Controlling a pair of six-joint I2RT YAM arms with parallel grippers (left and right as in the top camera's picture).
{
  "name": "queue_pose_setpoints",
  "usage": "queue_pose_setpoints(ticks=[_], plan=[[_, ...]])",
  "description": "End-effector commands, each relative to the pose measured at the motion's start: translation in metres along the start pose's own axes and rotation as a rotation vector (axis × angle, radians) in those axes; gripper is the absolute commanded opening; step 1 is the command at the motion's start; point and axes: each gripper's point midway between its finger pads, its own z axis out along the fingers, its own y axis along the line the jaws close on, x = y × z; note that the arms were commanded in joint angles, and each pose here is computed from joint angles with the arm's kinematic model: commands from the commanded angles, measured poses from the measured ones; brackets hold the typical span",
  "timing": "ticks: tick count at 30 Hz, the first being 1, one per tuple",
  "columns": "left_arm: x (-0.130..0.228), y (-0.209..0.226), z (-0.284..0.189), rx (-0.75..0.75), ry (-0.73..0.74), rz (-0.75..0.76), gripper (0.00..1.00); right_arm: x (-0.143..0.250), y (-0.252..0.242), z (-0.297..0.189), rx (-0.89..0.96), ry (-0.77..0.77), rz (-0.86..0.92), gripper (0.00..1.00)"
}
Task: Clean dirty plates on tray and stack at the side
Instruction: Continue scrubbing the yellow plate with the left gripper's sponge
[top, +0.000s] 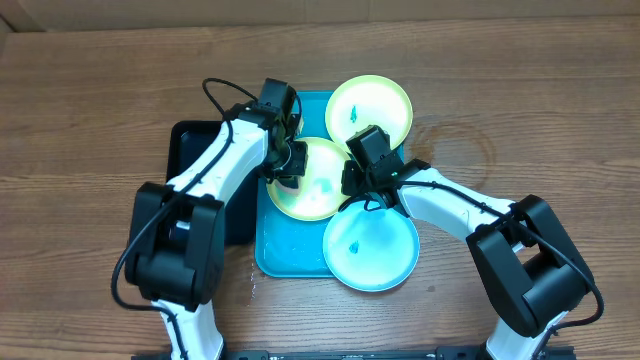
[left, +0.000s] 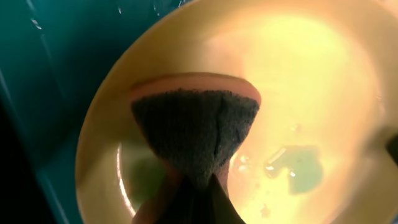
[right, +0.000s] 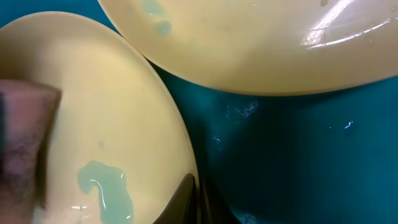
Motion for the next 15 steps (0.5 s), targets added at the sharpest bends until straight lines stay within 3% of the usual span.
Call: queue_pose_setpoints(ticks=[1,10,15], plan=[[0.008,0.004,0.023,-0.01,0.058,-0.017,0.04,-0.003,0.005,-0.002,-0.012,-0.006,-0.001,0.04],[0.007,-0.054,-0.003,0.336,0.084,0.032,0.04,-0.003,0.004,-0.002,-0.011,-0.004,-0.001,0.04],[-0.01,-0.056,-0.04,0.342,-0.008,0.055,0.04,-0.003,0.004,-0.002,-0.01,-0.003,-0.001,0.04]])
